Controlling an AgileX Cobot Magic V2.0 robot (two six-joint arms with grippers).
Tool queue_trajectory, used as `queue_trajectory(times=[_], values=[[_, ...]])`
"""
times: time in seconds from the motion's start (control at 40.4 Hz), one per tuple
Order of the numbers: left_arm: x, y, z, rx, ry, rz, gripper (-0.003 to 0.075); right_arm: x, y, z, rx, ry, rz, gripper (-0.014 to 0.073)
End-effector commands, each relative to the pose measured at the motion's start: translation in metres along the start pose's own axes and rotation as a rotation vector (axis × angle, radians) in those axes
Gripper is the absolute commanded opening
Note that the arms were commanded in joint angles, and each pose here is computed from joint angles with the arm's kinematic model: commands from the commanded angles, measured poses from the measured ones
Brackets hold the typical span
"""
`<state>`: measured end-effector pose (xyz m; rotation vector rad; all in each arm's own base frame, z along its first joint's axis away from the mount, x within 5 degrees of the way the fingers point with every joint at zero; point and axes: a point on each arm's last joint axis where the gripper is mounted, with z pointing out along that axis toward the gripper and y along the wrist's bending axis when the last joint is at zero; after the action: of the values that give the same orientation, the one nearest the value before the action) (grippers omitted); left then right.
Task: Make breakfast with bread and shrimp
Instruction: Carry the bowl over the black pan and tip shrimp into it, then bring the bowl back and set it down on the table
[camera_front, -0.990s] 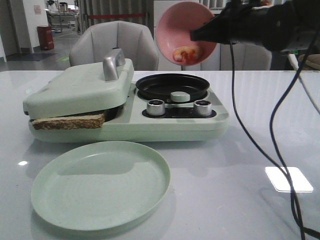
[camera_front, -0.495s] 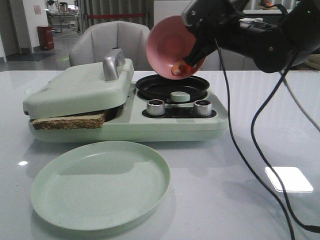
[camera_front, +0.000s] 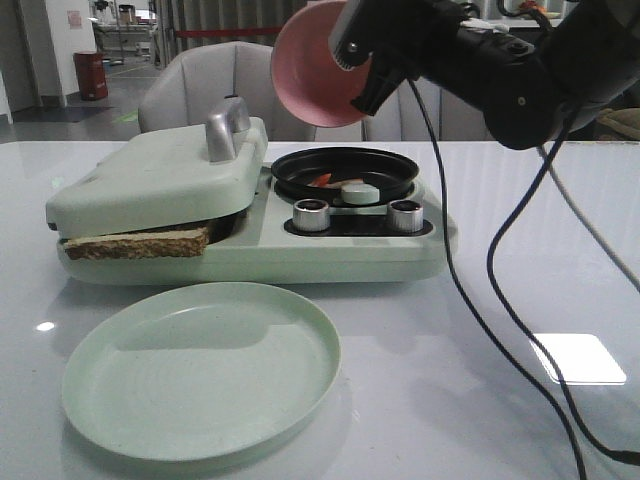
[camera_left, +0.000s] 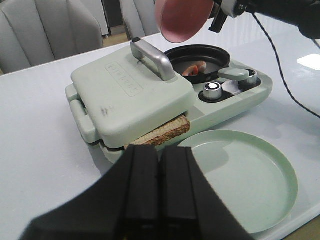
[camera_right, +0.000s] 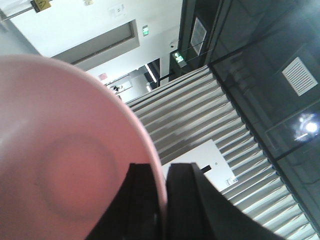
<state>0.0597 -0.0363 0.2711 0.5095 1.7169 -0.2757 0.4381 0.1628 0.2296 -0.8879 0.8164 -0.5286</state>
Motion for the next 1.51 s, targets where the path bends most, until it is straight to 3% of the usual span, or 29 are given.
queue_trajectory(times=[0.0, 0.124, 0.272, 0.371, 0.445, 0.742, 1.064, 1.237, 1.485], values=[[-0.014, 0.004, -0.003, -0.03, -0.083, -0.025, 0.0033, -0.021, -0.046, 0.009, 0.197, -0.091, 0.011, -0.004], [-0.014, 0.004, -0.003, -0.03, -0.083, -0.025, 0.0033, -0.011, -0.05, 0.009, 0.243, -0.02, 0.297, -0.004], [-0.014, 0.004, -0.003, -0.03, -0.083, -0.025, 0.0033, 0.003, -0.062, 0.007, 0.327, 0.104, 0.81, -0.004], [-0.014, 0.004, -0.003, -0.03, -0.083, -0.025, 0.0033, 0.006, -0.071, 0.007, 0.282, 0.205, 1.051, -0.004], [-0.014, 0.004, -0.003, -0.03, -0.083, -0.025, 0.0033, 0.007, -0.077, 0.006, 0.246, 0.283, 1.16, -0.004], [-0.014, 0.004, -0.003, -0.03, -0.083, -0.025, 0.0033, -0.007, -0.125, -0.019, 0.042, 0.675, 1.228, -0.004], [-0.014, 0.004, -0.003, -0.03, -0.083, -0.025, 0.0033, -0.009, -0.186, -0.072, -0.032, 0.976, 1.182, -0.004], [-0.014, 0.004, -0.003, -0.03, -0.083, -0.025, 0.0033, -0.005, -0.183, -0.111, -0.035, 1.079, 1.169, -0.004], [-0.014, 0.004, -0.003, -0.03, -0.083, -0.025, 0.0033, 0.005, -0.147, -0.155, -0.141, 1.293, 1.153, -0.004]])
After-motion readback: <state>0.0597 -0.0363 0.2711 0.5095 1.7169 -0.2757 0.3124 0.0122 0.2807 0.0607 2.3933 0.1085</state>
